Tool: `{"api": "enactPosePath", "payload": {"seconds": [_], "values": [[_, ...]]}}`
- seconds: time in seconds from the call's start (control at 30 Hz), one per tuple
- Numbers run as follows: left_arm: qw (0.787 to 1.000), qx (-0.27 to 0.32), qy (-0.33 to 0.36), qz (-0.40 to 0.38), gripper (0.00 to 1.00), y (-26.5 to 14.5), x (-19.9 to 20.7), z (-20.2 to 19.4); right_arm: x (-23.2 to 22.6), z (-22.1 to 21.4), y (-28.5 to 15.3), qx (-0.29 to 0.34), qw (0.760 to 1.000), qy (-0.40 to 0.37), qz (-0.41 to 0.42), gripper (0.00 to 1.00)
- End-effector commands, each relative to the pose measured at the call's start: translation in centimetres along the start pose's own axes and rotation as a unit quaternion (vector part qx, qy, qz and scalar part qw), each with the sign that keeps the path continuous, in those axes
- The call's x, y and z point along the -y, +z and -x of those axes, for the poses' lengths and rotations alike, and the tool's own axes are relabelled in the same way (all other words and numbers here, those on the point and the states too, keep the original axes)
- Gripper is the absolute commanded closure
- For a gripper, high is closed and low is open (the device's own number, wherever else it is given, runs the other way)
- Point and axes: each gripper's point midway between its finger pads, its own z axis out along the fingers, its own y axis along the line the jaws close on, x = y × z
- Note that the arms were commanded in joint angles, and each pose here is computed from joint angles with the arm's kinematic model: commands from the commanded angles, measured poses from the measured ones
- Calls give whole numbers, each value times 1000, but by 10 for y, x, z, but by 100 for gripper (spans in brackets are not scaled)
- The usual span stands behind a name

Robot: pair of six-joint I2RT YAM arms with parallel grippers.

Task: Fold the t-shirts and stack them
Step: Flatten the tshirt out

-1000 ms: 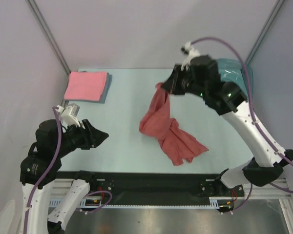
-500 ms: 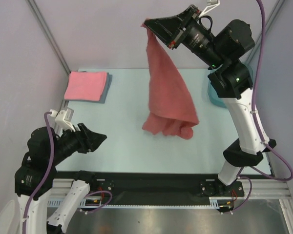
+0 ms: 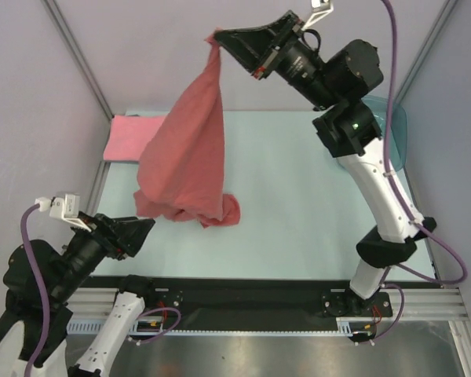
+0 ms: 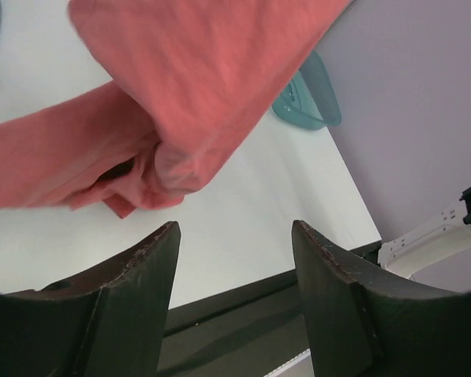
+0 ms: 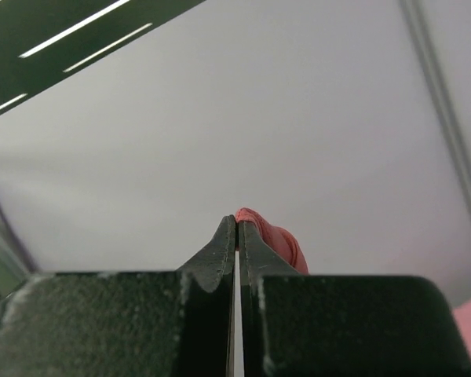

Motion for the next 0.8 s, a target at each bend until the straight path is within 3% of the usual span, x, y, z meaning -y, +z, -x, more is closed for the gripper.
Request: {"api": "enactPosePath", "payload": {"seconds": [0.0, 0.1, 0.13, 0.17, 0.23, 0.33, 0.37, 0.4, 0.5, 0.57, 0.63, 0.7, 0.77], "values": [[1000, 2, -7, 10, 33, 4, 0, 7, 27, 41, -38, 32, 995, -47, -78, 100], [999, -26, -15, 18, 28, 16, -6, 1, 69, 51, -80, 24, 982, -67, -174, 100], [999, -41, -20, 16, 25, 23, -7, -5, 109, 29, -98, -2, 973, -53, -223, 100], [998, -53, -27, 21, 22, 32, -10, -7, 102, 38, -116, 6, 971, -57, -233, 100], [996, -74, -36, 29, 18, 43, -17, -15, 159, 16, -161, -18, 949, -42, -313, 100], [991, -115, -50, 56, 18, 67, -33, -28, 183, 7, -222, -27, 923, -49, -381, 100], [989, -123, -59, 58, 19, 73, -35, -32, 212, -23, -255, -59, 902, -30, -427, 100], [989, -123, -65, 54, 19, 85, -36, -31, 213, -24, -273, -59, 892, -35, -448, 100], [986, -130, -97, 42, 20, 110, -41, -44, 246, -57, -348, -86, 834, -28, -544, 100], [976, -170, -123, 53, 20, 129, -52, -69, 261, -73, -396, -107, 786, -6, -609, 100], [966, -223, -114, 65, 18, 150, -55, -98, 274, -92, -441, -125, 732, 3, -670, 100], [958, -265, -88, 67, 13, 159, -49, -125, 278, -109, -489, -152, 663, 7, -733, 100], [945, -303, -90, 86, 12, 171, -53, -153, 278, -120, -514, -183, 634, 7, -752, 100]]}}
